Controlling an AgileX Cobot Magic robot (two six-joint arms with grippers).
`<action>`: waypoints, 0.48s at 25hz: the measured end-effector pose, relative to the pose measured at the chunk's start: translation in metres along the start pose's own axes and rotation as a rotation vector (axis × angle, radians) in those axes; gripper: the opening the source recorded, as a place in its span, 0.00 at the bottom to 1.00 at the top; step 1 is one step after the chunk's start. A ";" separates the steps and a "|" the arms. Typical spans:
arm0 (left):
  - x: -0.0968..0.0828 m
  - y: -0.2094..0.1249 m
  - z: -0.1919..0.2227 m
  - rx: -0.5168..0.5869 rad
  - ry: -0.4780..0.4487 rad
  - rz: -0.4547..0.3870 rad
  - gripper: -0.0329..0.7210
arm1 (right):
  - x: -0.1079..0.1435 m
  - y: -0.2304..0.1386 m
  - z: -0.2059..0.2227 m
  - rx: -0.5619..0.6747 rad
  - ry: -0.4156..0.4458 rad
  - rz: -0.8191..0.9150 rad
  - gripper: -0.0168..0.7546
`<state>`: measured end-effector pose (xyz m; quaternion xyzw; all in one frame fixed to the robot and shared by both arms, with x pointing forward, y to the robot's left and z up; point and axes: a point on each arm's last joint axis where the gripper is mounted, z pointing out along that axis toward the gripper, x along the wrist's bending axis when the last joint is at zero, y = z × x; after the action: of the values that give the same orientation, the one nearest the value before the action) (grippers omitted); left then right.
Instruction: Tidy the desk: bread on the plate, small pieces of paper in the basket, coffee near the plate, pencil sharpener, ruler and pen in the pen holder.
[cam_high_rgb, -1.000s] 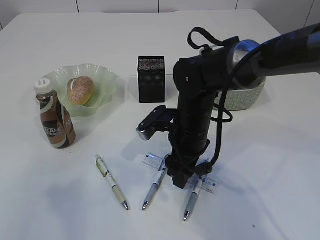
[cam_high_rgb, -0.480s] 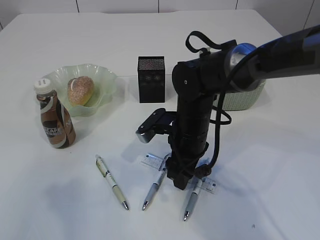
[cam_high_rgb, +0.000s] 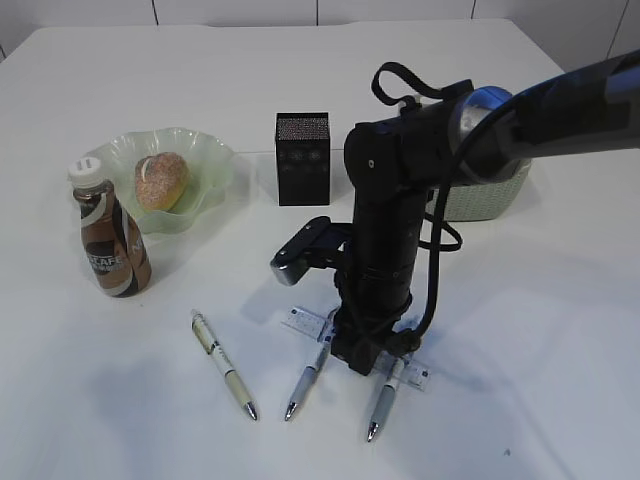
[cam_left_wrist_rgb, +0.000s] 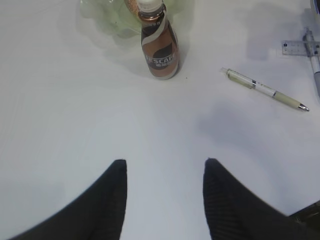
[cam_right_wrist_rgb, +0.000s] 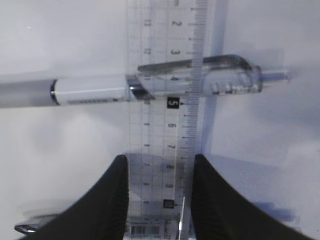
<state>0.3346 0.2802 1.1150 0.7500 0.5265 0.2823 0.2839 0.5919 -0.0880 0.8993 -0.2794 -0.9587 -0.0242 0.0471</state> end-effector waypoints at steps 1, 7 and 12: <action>0.000 0.000 0.000 0.000 0.000 0.000 0.51 | 0.001 0.000 0.000 -0.002 0.008 0.005 0.40; 0.000 0.000 0.000 0.000 0.000 0.000 0.51 | 0.001 0.005 -0.010 0.009 0.028 0.010 0.40; 0.000 0.000 0.000 0.000 0.000 0.000 0.51 | -0.001 0.018 -0.038 -0.014 0.030 0.011 0.40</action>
<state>0.3346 0.2802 1.1150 0.7500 0.5265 0.2823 0.2839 0.6049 -0.0764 0.9370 -0.2844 -0.9562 -0.0347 0.0596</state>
